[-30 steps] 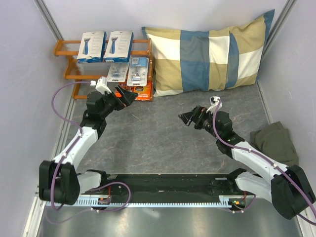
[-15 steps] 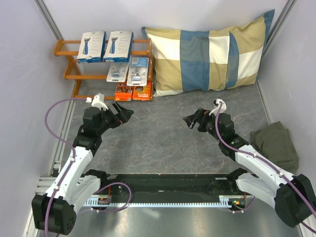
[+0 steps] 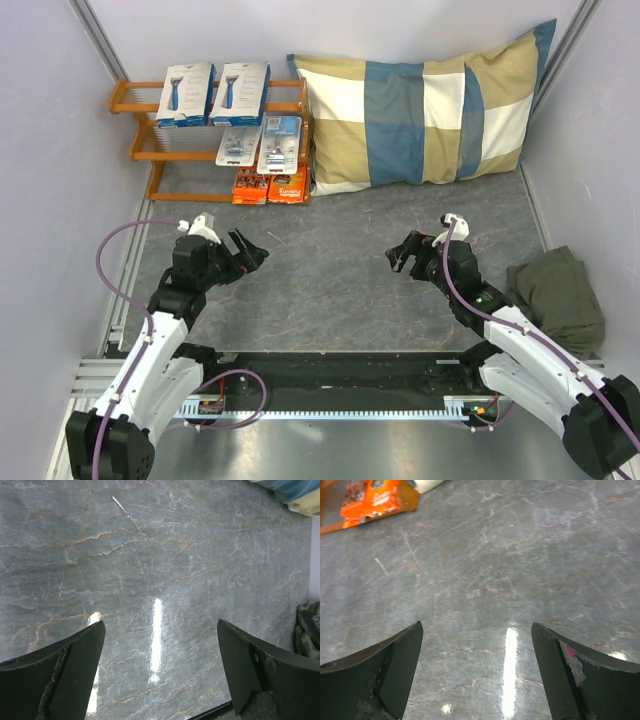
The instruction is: Place and organize the shaving razors onto the shelf
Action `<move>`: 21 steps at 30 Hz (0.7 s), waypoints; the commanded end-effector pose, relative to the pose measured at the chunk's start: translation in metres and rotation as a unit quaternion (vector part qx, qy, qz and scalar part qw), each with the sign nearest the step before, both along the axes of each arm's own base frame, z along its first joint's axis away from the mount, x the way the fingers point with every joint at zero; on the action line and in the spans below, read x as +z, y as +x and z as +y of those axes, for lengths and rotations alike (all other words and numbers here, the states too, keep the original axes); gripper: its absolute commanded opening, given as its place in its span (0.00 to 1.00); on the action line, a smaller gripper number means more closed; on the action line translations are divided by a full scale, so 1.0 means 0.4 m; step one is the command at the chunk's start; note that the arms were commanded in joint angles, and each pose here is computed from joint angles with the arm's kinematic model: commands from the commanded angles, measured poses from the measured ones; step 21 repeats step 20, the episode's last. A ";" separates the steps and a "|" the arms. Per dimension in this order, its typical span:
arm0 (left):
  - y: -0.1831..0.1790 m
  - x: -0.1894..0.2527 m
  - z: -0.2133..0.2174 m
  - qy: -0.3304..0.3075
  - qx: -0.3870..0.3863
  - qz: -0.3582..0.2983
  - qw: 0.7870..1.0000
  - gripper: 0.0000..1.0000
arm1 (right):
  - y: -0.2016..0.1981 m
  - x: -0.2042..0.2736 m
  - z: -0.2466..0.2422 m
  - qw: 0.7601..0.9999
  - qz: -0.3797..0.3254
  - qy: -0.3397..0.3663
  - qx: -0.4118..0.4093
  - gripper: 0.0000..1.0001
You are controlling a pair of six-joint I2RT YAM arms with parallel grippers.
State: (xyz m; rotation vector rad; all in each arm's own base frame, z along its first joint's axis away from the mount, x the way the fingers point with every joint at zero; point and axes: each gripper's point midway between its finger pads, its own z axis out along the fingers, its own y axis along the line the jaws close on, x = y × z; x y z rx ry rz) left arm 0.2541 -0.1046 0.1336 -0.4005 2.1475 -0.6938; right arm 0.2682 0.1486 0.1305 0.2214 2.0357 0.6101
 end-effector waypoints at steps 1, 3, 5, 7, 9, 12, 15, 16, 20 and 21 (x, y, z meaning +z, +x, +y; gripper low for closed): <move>-0.011 -0.007 0.019 0.023 0.006 -0.009 1.000 1.00 | -0.012 -0.028 -0.053 0.999 0.011 -0.044 -0.030 0.98; -0.013 -0.004 0.025 0.024 0.012 -0.014 1.000 1.00 | -0.009 -0.023 -0.070 0.998 0.006 -0.057 -0.041 0.98; -0.014 0.003 0.024 0.023 0.010 -0.017 1.000 1.00 | -0.013 -0.016 -0.082 0.997 0.004 -0.069 -0.046 0.98; -0.013 0.014 0.025 0.024 0.011 -0.025 0.999 1.00 | -0.010 0.006 -0.100 0.995 -0.005 -0.086 -0.055 0.98; -0.012 0.020 0.026 0.024 0.012 -0.030 0.999 1.00 | -0.004 0.029 -0.111 0.993 -0.015 -0.096 -0.062 0.98; -0.006 0.030 0.031 0.031 0.015 -0.043 0.998 1.00 | 0.003 0.047 -0.130 0.990 -0.025 -0.123 -0.068 0.98; -0.002 0.033 0.031 0.038 0.009 -0.051 0.998 1.00 | 0.008 0.050 -0.143 0.987 -0.027 -0.142 -0.074 0.98; -0.002 0.032 0.029 0.037 0.005 -0.053 0.998 0.99 | 0.010 0.046 -0.144 0.986 -0.025 -0.145 -0.074 0.98; 0.006 0.050 0.024 0.040 -0.005 -0.078 0.996 0.98 | 0.020 0.044 -0.148 0.984 -0.022 -0.161 -0.076 0.98; 0.006 0.050 0.024 0.040 -0.005 -0.078 0.996 0.98 | 0.020 0.044 -0.148 0.984 -0.022 -0.161 -0.076 0.98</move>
